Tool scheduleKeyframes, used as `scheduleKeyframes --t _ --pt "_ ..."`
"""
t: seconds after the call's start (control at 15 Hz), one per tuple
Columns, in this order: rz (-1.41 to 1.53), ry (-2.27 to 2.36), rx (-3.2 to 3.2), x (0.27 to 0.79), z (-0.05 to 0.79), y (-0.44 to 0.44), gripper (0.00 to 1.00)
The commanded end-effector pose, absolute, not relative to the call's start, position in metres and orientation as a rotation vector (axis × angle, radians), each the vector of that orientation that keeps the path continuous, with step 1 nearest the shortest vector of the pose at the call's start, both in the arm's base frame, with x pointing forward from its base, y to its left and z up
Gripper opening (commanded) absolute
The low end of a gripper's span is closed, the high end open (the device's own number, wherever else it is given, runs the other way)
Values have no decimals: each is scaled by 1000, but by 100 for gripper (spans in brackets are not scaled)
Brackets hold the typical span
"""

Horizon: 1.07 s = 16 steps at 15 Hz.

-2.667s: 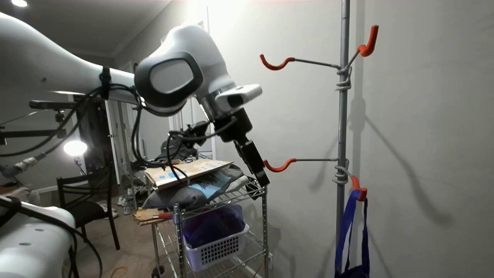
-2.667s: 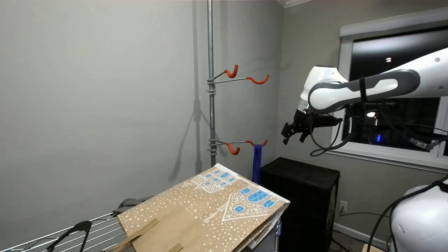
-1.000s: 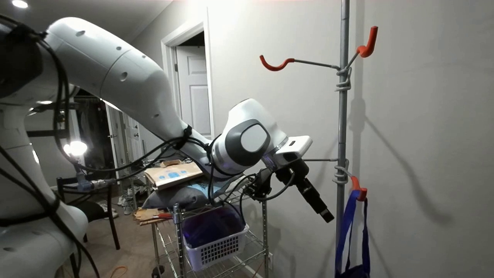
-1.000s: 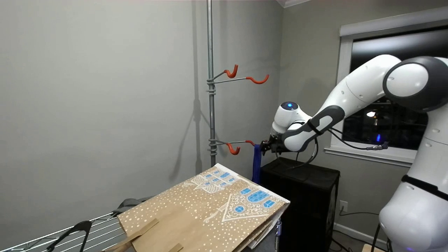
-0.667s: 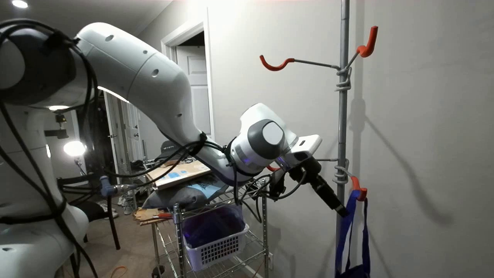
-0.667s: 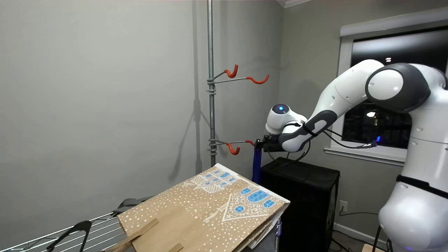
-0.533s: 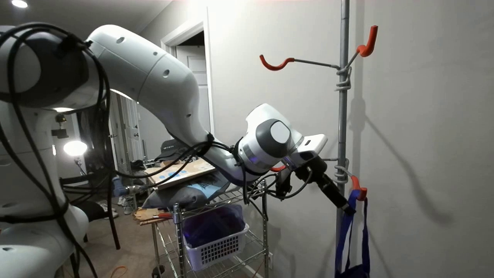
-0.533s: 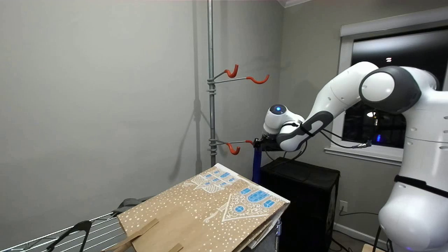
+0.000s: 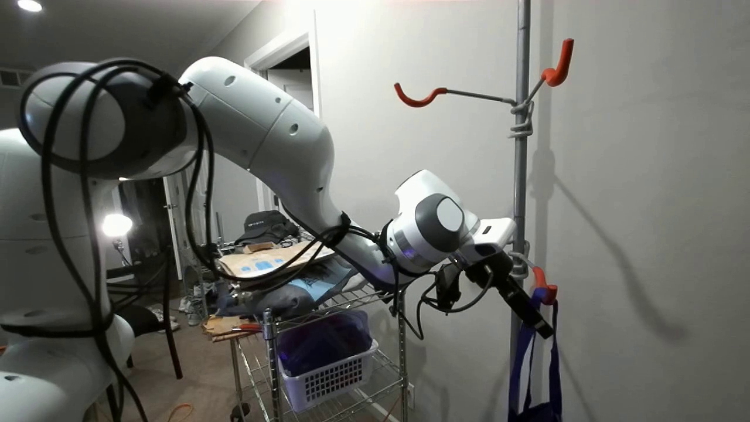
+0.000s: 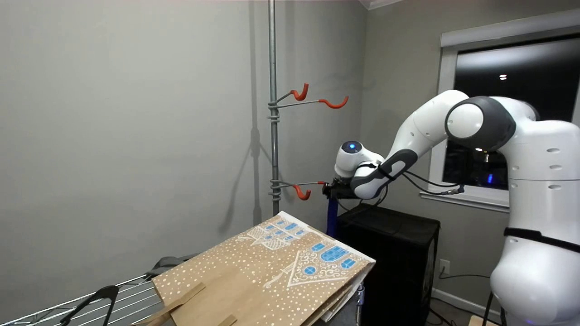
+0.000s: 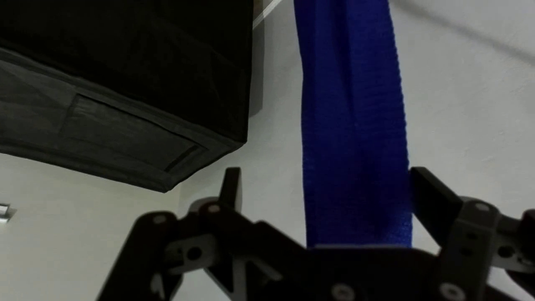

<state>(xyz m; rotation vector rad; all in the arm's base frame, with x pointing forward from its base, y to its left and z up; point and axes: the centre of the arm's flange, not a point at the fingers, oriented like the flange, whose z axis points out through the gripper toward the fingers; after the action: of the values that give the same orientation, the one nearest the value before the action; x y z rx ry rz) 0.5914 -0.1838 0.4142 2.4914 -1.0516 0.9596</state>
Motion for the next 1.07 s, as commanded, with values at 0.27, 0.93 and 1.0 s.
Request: scheduleKeyframes --t 0.27,0.93,1.0 --pt "974 -1059 2505 600 411 -180 68" --pt "984 -1051 2506 600 414 -177 3" --pt "985 -1052 2504 600 414 -177 1"
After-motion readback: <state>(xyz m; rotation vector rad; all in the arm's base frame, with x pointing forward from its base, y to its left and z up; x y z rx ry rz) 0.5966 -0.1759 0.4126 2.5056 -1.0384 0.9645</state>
